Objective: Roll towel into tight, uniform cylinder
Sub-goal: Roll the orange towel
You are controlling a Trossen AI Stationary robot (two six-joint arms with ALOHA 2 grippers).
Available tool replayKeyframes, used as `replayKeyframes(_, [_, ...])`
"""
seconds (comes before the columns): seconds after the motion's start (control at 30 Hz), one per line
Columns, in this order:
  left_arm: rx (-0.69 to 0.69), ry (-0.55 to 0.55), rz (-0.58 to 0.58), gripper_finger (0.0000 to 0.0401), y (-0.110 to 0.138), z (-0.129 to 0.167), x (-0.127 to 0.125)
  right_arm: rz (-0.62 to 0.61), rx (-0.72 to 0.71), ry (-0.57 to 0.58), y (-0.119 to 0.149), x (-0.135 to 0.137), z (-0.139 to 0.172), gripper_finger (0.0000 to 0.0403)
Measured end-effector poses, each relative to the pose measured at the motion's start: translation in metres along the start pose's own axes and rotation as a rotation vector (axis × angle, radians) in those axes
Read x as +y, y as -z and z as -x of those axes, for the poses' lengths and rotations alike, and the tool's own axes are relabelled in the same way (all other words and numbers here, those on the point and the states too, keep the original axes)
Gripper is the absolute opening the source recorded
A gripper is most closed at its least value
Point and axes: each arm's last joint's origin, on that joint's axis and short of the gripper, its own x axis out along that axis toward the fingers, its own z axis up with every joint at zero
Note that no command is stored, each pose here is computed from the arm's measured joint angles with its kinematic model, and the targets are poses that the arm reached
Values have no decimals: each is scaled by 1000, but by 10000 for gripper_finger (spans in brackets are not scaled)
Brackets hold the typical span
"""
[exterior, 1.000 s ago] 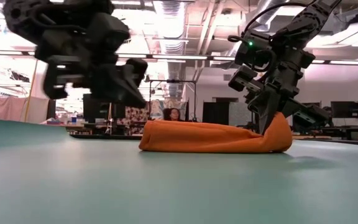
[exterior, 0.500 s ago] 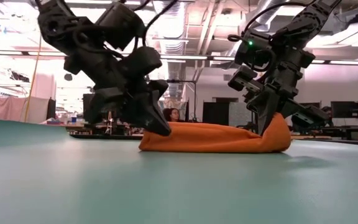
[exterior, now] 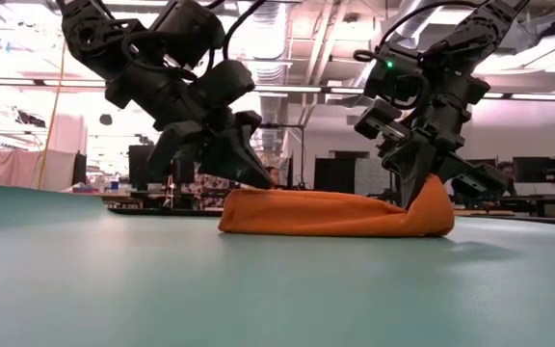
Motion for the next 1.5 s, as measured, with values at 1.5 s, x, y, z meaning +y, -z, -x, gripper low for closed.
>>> replayKeyframes(1.5, [202, 71, 241, 0, 65, -21, 22, 352, -178, 74, 5, 3, -4, 80])
